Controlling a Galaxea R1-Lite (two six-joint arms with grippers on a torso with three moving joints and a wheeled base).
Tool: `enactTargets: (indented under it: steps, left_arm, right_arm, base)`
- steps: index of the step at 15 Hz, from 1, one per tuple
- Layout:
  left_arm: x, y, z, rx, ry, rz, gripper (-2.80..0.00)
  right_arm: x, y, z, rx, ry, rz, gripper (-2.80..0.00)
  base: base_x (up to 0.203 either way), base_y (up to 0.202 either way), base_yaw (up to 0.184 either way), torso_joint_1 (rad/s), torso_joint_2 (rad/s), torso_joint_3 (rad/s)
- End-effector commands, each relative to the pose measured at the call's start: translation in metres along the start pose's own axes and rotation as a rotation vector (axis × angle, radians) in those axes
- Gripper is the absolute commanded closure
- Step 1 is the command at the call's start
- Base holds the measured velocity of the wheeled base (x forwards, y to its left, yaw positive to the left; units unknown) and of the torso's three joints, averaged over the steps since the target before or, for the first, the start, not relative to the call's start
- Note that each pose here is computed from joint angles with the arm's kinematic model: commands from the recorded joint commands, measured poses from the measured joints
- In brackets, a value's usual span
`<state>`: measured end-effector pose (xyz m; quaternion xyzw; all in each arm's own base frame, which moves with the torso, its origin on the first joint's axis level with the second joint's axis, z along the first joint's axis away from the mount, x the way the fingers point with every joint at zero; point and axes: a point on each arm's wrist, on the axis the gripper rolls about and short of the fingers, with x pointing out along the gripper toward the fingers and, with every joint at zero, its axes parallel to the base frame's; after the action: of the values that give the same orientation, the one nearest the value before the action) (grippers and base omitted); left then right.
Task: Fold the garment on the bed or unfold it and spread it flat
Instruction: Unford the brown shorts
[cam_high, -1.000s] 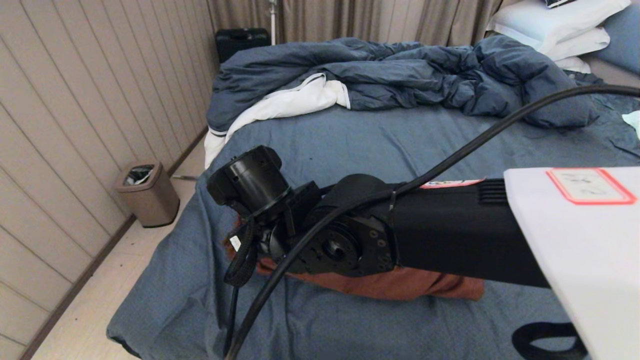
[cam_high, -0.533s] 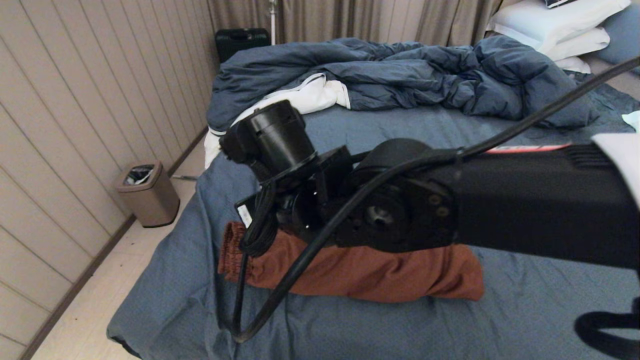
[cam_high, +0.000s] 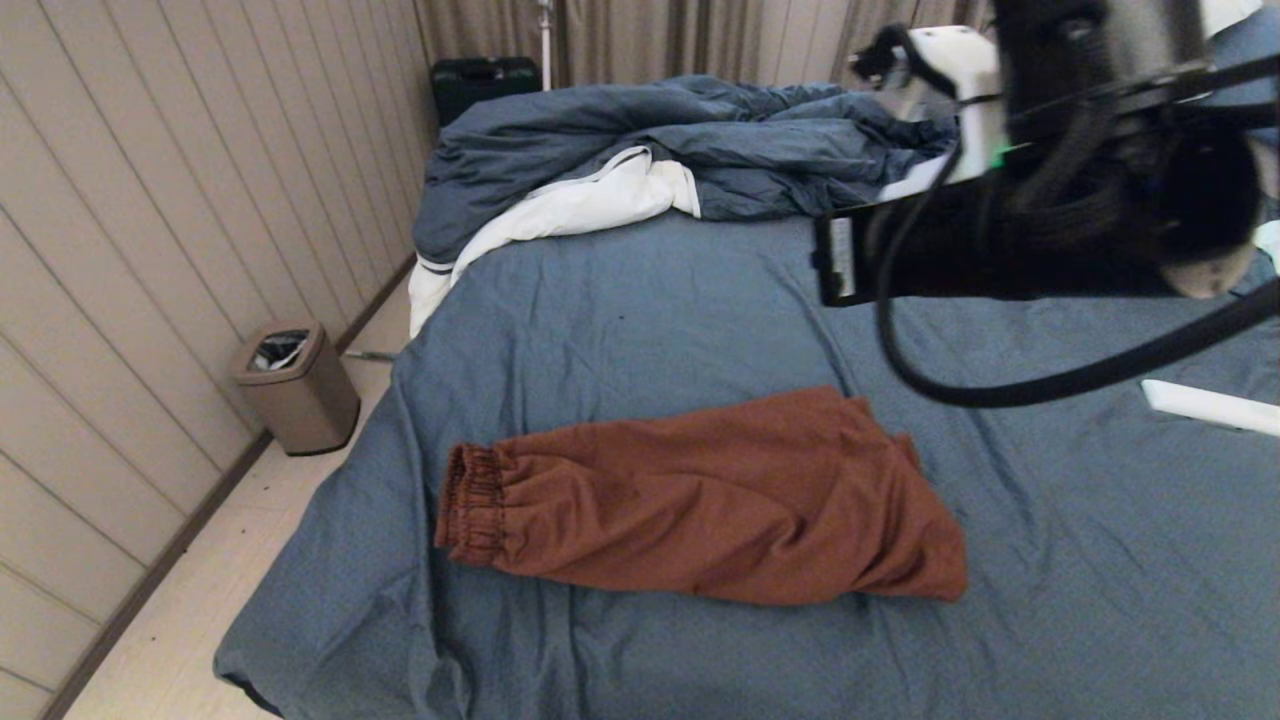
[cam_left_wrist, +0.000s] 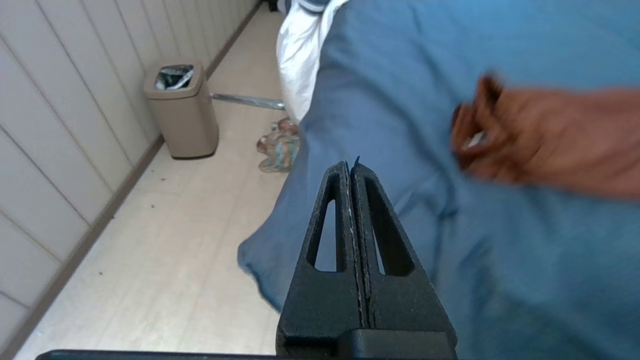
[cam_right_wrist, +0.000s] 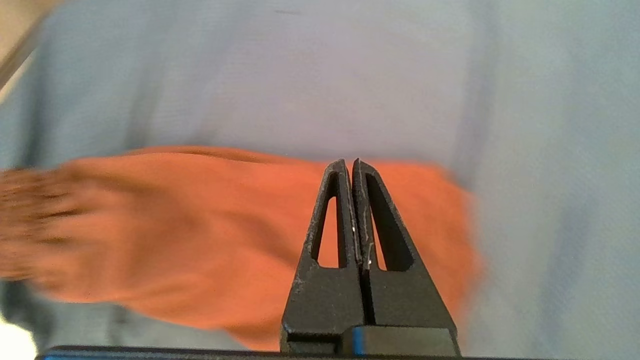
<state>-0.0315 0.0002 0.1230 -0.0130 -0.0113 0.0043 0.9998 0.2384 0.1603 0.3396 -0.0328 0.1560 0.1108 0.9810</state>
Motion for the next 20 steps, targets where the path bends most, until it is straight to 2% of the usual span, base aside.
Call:
enactTargets:
  steps: [1, 2, 4, 7, 9, 12, 14, 16, 17, 20]
  left_arm:
    - [0.020, -0.002, 0.043, -0.018, 0.104, -0.018, 0.00]
    - [0.035, -0.003, 0.060, -0.031, 0.168, -0.055, 0.00]
    - [0.075, -0.007, 0.080, -0.064, 0.318, -0.165, 0.00]
    - [0.147, -0.017, 0.089, -0.113, 0.551, -0.334, 0.00]
    - [0.195, -0.042, 0.088, -0.115, 0.672, -0.470, 0.00]
    - [0.242, -0.091, 0.085, -0.112, 0.748, -0.626, 0.00]
    - [0.264, -0.113, 0.076, -0.111, 0.758, -0.673, 0.00]
    - [0.279, -0.127, 0.064, -0.108, 0.770, -0.688, 0.00]
    - [0.281, -0.128, 0.062, -0.105, 0.770, -0.680, -2.80]
    - [0.284, -0.126, 0.065, -0.072, 0.732, -0.543, -2.80]
  right_arm:
    - [-0.042, -0.058, -0.004, 0.091, -0.033, -0.054, 0.00]
    - [-0.045, -0.070, -0.018, 0.116, 0.008, -0.036, 0.00]
    - [-0.043, -0.085, -0.042, 0.160, 0.082, -0.038, 0.00]
    - [-0.030, -0.090, -0.061, 0.184, 0.063, -0.039, 0.00]
    - [-0.022, -0.090, -0.072, 0.187, 0.075, -0.039, 0.00]
    - [-0.017, -0.089, -0.081, 0.228, 0.113, -0.006, 0.00]
    - [-0.001, -0.090, -0.085, 0.229, 0.141, 0.006, 0.00]
    - [0.017, -0.092, -0.089, 0.230, 0.137, 0.006, 0.00]
    - [0.021, -0.094, -0.091, 0.233, 0.136, -0.002, 0.00]
    - [0.023, -0.097, -0.094, 0.238, 0.147, 0.003, 0.00]
  base:
    - [0.000, 0.000, 0.000, 0.000, 0.00, 0.000]
    - [0.000, 0.000, 0.000, 0.000, 0.00, 0.000]
    - [0.000, 0.000, 0.000, 0.000, 0.00, 0.000]
    - [0.000, 0.000, 0.000, 0.000, 0.00, 0.000]
    - [0.000, 0.000, 0.000, 0.000, 0.00, 0.000]
    - [0.000, 0.000, 0.000, 0.000, 0.00, 0.000]
    - [0.000, 0.000, 0.000, 0.000, 0.00, 0.000]
    - [0.000, 0.000, 0.000, 0.000, 0.00, 0.000]
    - [0.000, 0.000, 0.000, 0.000, 0.00, 0.000]
    - [0.000, 0.000, 0.000, 0.000, 0.00, 0.000]
